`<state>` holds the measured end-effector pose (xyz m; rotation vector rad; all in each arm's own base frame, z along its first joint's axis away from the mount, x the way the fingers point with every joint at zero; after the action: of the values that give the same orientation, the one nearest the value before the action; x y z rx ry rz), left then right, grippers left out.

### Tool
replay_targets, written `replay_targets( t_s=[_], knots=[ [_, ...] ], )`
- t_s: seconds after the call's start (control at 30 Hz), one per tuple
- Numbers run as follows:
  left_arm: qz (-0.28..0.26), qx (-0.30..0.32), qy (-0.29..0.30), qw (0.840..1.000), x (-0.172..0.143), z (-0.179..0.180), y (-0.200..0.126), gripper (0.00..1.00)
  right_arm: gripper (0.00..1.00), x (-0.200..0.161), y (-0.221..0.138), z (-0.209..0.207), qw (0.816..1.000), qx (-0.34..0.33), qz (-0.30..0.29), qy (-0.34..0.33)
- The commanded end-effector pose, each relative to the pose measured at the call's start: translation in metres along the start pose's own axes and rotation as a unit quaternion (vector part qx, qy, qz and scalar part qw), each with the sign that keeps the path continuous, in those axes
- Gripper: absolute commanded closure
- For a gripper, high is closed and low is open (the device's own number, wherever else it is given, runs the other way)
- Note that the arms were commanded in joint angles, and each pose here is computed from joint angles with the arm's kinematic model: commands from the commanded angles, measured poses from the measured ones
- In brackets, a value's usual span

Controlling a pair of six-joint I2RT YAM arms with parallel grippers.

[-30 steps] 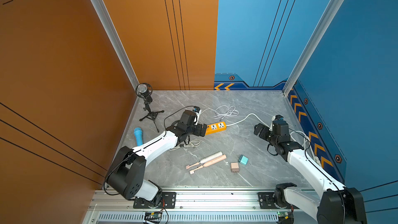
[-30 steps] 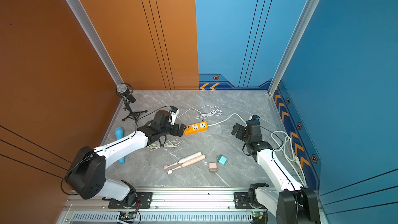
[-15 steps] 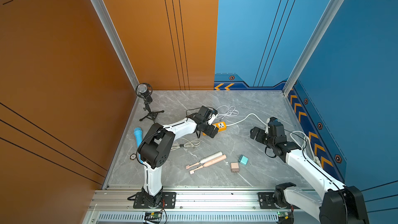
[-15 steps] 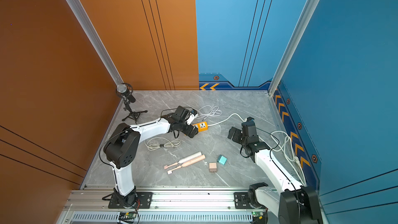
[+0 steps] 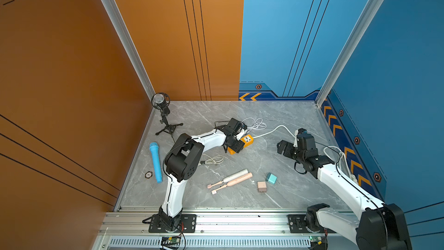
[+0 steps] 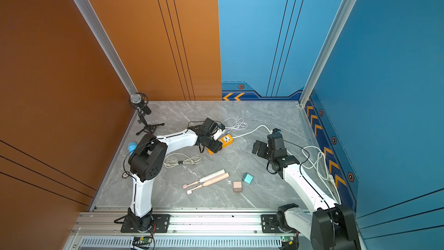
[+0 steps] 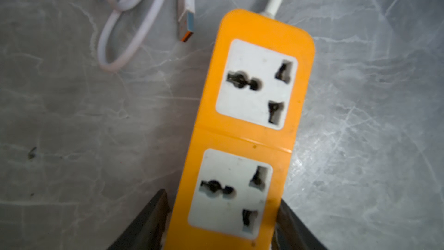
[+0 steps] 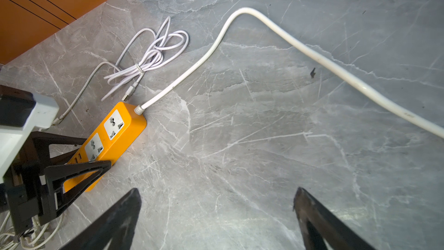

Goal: Charge the electric toothbrush
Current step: Move the socket to the center of the board.

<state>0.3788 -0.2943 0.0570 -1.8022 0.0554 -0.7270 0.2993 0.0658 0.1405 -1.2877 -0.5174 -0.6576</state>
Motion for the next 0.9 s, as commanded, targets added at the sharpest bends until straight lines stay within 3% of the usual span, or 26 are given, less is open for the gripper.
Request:
replay_targets(
  t_s=[0.0,0.23,0.37,0.47,0.6,0.73,0.87],
  knots=[
    [0.020,0.019,-0.044,0.999,-0.008,-0.016,0.008,0.43,0.00,-0.001,0.001,-0.002,0.999,-0.021,0.028,-0.007],
    [0.004,0.053,-0.133,0.990,-0.001,-0.058,0.015,0.54,0.00,-0.016,-0.001,-0.010,0.995,-0.049,0.081,0.021],
    [0.011,0.050,-0.173,0.984,-0.002,-0.069,0.024,0.53,0.00,-0.030,-0.002,-0.022,0.990,-0.059,0.117,0.057],
    [0.016,0.045,-0.178,0.983,-0.002,-0.075,0.022,0.45,0.00,-0.038,-0.004,-0.028,0.986,-0.068,0.134,0.065],
    [0.006,0.026,-0.142,0.989,0.002,-0.092,0.006,0.32,0.00,-0.043,-0.007,-0.034,0.985,-0.072,0.143,0.070],
    [0.005,0.005,-0.086,0.996,-0.005,-0.108,-0.015,0.27,0.00,-0.045,-0.015,-0.041,0.982,-0.073,0.153,0.084],
    [0.004,0.000,0.047,0.999,-0.030,-0.124,-0.042,0.25,0.00,-0.051,-0.032,-0.048,0.979,-0.079,0.164,0.088]
  ],
)
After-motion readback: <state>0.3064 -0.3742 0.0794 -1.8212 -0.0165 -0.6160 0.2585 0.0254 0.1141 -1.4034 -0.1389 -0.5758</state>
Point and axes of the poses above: each gripper's point midway between its finger pads, its own y axis out along the fingers, its own z axis along the line the jaws close on, x = y × z, the point moved 3 cm from there along -y, back along the fingers, and after that the axes turned 12 degrees about -y, right-handed, at the moved point
